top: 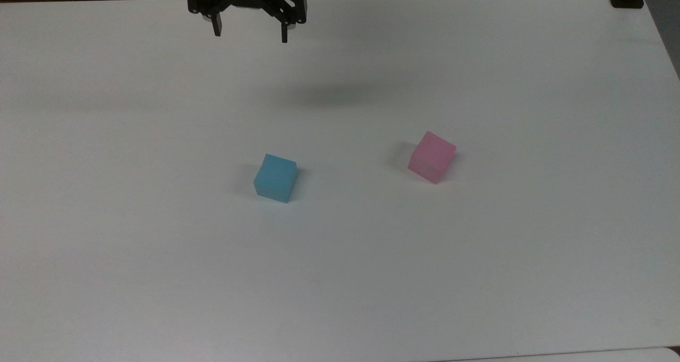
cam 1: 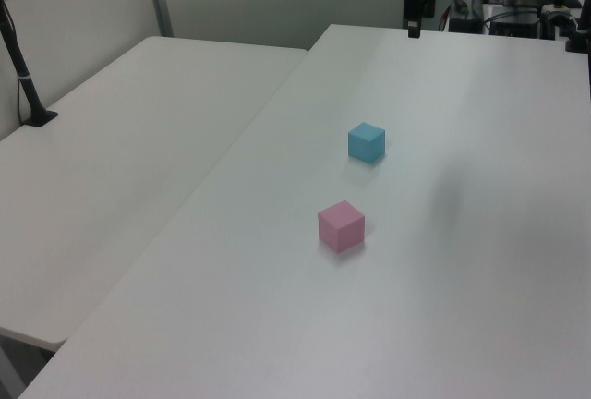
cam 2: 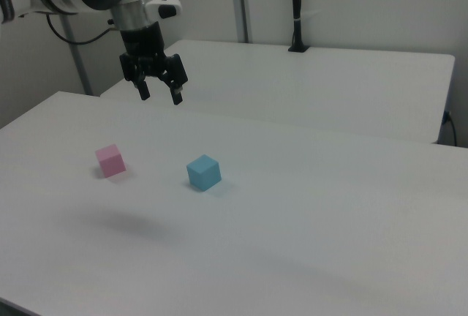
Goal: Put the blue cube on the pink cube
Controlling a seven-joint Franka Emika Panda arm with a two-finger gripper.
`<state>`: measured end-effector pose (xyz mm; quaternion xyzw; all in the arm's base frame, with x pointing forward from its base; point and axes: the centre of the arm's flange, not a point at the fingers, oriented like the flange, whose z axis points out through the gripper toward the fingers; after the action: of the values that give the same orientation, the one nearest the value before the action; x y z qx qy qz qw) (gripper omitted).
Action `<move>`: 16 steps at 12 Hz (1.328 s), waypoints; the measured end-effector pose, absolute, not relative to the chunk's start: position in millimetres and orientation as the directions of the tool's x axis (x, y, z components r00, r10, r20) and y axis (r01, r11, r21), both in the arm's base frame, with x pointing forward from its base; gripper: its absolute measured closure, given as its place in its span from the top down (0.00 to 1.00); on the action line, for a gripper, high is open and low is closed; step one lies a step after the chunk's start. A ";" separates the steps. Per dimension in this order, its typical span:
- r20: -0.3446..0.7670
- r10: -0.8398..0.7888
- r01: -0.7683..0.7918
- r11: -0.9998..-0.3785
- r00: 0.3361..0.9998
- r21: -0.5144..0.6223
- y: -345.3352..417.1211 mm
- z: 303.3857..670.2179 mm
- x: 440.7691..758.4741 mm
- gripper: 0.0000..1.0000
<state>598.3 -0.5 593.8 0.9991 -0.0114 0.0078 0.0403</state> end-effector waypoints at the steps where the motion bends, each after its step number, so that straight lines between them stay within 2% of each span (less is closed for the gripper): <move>1: 0.017 -0.022 -0.023 -0.996 1.000 0.080 -0.5 593.8 598.3 1.00; 16: 0.016 -0.036 -0.037 -0.996 0.999 0.076 -7.9 593.7 598.3 1.00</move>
<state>598.3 -7.9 593.7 0.9991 -0.0181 0.0075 0.0380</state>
